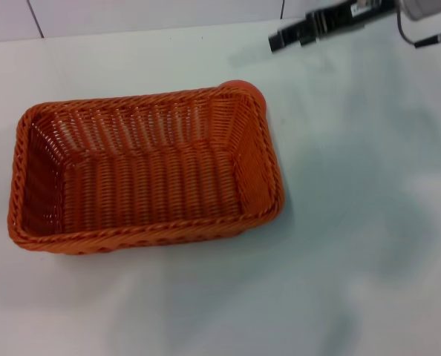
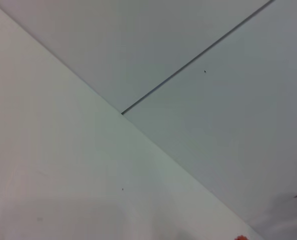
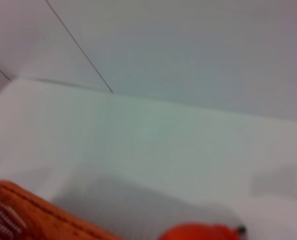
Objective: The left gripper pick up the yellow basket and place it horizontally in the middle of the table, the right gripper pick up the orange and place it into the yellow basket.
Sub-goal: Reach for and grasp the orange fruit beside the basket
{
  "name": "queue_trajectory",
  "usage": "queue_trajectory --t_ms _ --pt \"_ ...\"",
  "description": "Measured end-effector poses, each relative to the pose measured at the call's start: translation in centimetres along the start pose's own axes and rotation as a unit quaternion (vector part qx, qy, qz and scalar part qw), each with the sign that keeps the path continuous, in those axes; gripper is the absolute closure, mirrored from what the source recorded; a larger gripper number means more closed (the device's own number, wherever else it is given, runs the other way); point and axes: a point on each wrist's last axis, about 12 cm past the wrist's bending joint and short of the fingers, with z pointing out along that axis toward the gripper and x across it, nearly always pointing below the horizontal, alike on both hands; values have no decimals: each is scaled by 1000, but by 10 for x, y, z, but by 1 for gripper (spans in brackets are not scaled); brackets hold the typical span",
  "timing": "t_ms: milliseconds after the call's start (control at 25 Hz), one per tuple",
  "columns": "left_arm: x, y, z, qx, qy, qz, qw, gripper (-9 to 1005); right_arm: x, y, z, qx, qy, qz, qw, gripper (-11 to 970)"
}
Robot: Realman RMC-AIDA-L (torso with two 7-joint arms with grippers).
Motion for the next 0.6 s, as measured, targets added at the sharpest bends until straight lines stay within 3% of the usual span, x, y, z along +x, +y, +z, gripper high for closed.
queue_trajectory --t_ms 240,600 --pt "4 -3 6 9 4 1 1000 244 -11 2 10 -10 -35 27 999 208" --pt "9 -4 13 17 12 4 1000 246 -17 -3 26 -9 -21 41 999 209"
